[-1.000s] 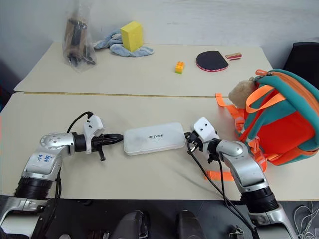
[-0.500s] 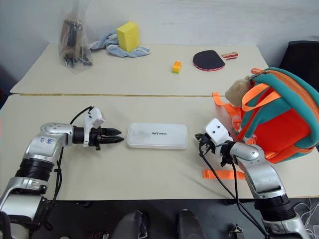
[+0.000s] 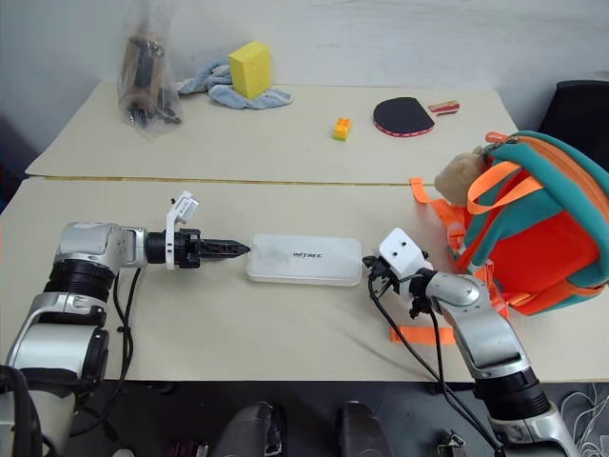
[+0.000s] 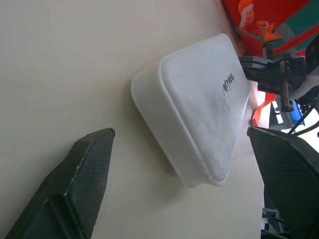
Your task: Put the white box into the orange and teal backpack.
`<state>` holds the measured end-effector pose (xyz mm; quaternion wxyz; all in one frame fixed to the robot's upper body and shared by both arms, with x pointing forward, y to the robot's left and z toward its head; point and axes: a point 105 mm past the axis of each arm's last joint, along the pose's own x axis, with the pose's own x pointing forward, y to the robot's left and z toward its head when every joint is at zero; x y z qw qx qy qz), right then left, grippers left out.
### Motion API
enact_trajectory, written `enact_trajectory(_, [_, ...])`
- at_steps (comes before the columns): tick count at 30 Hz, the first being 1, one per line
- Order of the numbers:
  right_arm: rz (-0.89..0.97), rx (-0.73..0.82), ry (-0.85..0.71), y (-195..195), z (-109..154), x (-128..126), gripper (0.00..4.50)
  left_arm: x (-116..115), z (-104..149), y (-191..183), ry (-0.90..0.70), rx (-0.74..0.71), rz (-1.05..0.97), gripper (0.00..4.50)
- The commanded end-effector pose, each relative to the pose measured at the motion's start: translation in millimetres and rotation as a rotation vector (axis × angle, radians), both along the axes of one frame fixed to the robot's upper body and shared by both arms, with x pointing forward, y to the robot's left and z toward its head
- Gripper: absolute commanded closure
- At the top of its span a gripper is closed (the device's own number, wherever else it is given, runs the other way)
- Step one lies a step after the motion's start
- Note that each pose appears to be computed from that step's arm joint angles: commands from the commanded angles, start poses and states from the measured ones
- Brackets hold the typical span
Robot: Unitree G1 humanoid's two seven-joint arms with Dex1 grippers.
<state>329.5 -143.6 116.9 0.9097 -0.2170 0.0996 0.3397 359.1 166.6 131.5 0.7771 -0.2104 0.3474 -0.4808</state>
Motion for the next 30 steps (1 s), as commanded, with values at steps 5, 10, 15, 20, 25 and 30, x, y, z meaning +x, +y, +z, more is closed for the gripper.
enact_trajectory(5, [0.011,-0.008,-0.043,3,6,0,4.50,-1,-17,-49,0.142,-0.057,-0.061,0.02])
enact_trajectory(10, [-0.001,-0.007,-0.041,1,3,-2,4.50,-1,-11,-76,0.167,-0.118,-0.099,0.02])
enact_trajectory(15, [-0.011,-0.015,-0.035,-2,-1,-4,4.50,3,-4,-88,0.151,-0.137,-0.117,0.02])
enact_trajectory(20, [-0.046,-0.011,-0.033,-10,-2,-6,4.50,-1,6,-77,0.153,-0.181,-0.139,0.90])
enact_trajectory(25, [-0.085,0.052,-0.050,-19,8,-18,4.50,-12,19,-64,0.149,-0.219,-0.185,2.48])
enact_trajectory(30, [-0.151,0.172,-0.059,-30,27,-48,4.50,-27,38,-69,0.168,-0.303,-0.226,3.24])
